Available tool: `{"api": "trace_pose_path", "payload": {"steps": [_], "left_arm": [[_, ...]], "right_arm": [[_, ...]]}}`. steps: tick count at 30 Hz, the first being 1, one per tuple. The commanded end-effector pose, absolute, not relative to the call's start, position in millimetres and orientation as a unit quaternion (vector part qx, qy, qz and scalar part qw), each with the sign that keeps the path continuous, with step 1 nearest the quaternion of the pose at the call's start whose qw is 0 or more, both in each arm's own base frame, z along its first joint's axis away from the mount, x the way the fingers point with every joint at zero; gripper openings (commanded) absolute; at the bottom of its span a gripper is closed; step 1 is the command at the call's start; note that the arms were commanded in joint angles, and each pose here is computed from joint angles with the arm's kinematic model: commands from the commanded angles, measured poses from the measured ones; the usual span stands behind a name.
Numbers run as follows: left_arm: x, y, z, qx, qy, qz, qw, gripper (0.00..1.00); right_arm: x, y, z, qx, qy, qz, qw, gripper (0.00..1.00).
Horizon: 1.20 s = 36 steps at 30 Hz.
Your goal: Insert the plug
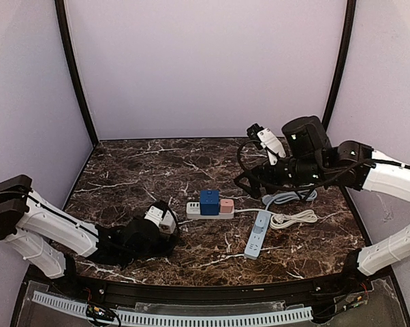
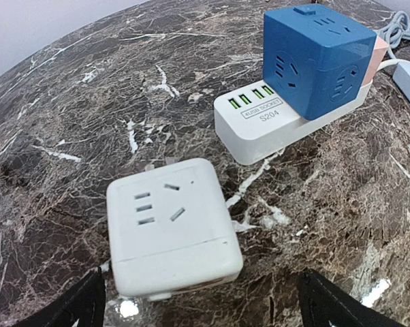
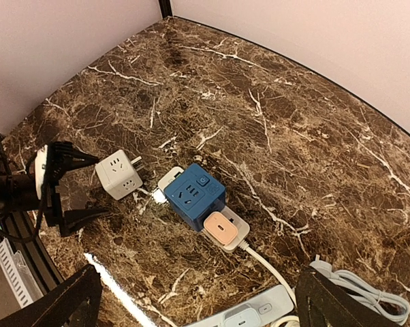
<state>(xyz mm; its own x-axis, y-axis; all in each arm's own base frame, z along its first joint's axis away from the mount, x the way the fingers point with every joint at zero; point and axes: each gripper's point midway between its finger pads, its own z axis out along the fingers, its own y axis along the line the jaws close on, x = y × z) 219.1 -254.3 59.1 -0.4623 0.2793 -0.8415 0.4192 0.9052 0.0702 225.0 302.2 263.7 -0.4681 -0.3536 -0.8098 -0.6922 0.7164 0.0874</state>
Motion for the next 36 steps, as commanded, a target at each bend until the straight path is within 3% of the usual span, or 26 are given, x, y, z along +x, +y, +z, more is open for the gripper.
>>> {"api": "trace_pose_path", "payload": {"steps": [1,8,12,24,28,36], "left_arm": [[236,-268,72,0.175,0.828,-0.066,0.529,0.99],[242,-263,63,0.140,0.832,-0.049,0.534,0.99],[241,-262,60,0.147,0.833,-0.046,0.532,0.92],[240,-268,82,0.184,0.833,-0.059,0.519,0.46],[230,-267,102,0.231,0.849,-0.042,0.474,0.45],[213,-260,162,0.248,0.877,-0.113,0.396,0.46]], "right_arm": [[220,300,270,-0.310,0.826,0.218,0.416,0.99],[221,302,268,-0.312,0.828,0.216,0.414,0.98],[222,304,266,-0.312,0.829,0.216,0.411,0.99],[227,310,265,-0.325,0.827,0.203,0.410,0.99],[229,307,266,-0.342,0.821,0.186,0.419,0.99],[224,315,261,-0.407,0.794,0.176,0.416,0.99]]}}
